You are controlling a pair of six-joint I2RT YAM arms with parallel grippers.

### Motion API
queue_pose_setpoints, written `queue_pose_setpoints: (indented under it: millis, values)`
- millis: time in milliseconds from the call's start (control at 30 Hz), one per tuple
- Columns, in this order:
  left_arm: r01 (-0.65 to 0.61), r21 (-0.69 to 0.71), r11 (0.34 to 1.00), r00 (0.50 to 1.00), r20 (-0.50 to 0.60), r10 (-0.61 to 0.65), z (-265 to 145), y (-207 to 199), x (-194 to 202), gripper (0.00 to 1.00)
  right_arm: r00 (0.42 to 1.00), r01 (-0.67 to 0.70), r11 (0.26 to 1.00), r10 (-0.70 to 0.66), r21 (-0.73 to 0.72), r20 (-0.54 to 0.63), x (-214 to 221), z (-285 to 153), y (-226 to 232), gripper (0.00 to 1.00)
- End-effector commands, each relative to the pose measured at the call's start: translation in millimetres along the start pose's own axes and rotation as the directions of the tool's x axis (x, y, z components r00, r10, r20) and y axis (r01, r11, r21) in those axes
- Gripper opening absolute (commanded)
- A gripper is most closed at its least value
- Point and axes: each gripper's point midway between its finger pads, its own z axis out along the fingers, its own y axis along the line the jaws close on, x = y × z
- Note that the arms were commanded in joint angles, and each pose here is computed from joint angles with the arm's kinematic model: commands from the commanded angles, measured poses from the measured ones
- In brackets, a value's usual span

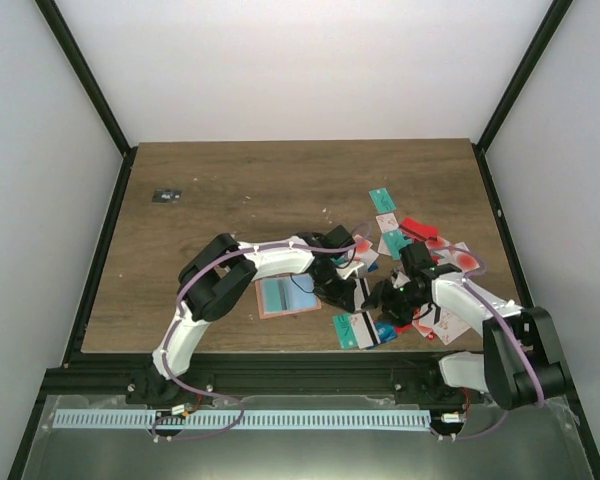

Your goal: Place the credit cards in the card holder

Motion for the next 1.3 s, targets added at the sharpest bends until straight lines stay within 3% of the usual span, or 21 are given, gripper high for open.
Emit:
queue_pose_setpoints:
  millis: [0,333,667,1267]
  values:
    - [-0.041,-0.030,0.999,0.999,0.010,0.041,-13,-9,2,0.09,1.000,-0.014,0.995,0.011,0.100,0.026,0,-17,-6,0.59]
    - [-0.030,-0.083,0.996,0.999,0.033,0.032,-21,-5,-4,0.09,0.994,-0.065,0.991,0.074,0.114,-0.077,52,-18,-10,0.74]
    - [-0.068,-0.020,0.998,0.998,0.018,0.068,-14,-15,-13,0.09,0.976,-0.129,0.990,0.138,0.062,-0.168,83,0,-24,0.77]
    - [-0.091,-0.010,0.996,0.990,-0.107,0.090,26,-13,25,0.09,0.975,-0.219,0.970,0.214,-0.102,-0.053,68,20,-26,0.77]
